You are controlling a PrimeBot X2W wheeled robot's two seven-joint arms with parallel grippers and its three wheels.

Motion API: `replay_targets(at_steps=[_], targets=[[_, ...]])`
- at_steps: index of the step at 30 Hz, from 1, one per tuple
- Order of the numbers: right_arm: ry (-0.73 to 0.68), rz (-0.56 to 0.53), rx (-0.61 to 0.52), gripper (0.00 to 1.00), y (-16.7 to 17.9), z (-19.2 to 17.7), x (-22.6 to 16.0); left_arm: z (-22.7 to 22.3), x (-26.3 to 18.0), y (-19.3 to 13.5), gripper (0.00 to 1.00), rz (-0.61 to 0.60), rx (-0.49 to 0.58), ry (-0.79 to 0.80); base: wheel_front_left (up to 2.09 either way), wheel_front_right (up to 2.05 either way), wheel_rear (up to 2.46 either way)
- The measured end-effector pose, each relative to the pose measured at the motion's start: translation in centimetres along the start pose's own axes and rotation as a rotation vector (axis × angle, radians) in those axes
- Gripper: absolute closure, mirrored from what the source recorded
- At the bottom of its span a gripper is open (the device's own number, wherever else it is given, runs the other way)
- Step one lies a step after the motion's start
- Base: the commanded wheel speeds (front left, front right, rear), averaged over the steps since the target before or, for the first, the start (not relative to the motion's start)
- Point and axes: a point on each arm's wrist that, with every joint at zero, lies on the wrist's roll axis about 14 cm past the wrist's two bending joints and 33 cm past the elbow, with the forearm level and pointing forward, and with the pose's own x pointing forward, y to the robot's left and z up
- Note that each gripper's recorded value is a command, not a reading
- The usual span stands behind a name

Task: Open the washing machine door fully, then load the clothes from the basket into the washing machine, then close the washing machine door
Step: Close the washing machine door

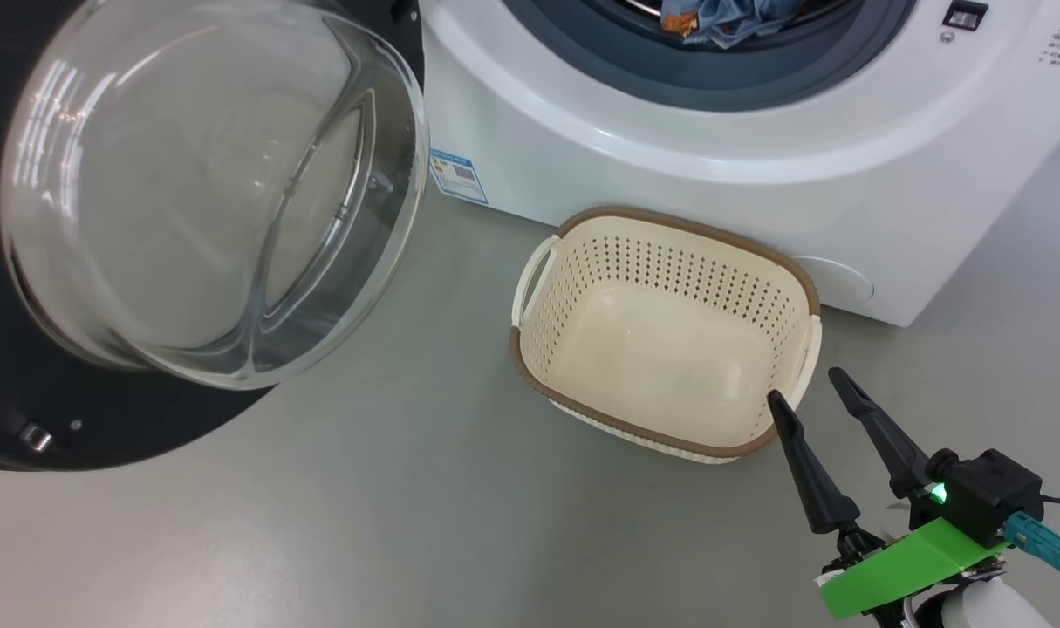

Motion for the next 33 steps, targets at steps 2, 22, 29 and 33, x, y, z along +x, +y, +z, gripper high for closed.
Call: replay_targets(at_steps=[2, 22, 29, 33], targets=[[-0.003, 0.002, -0.001, 0.00, 0.3, 0.2, -0.1, -0.4, -0.4, -0.1, 1.00, -0.009, 0.005, 0.028, 0.00, 0.00, 0.00], [-0.034, -0.014, -0.023, 0.00, 1.4, 1.9, -1.3, -4.5, -3.3, -3.4, 1.00, -0.149, 0.106, 0.331, 0.00, 0.00, 0.00], [-0.056, -0.029, -0.030, 0.00, 1.6, 2.8, -1.7, -6.1, -4.1, -5.5, 1.00, -0.225, 0.184, 0.410, 0.00, 0.00, 0.00], [-0.058, -0.057, -0.028, 0.00, 1.2, 2.8, -2.5, -7.4, -4.3, -6.5, 1.00, -0.259, 0.227, 0.460, 0.00, 0.00, 0.00]])
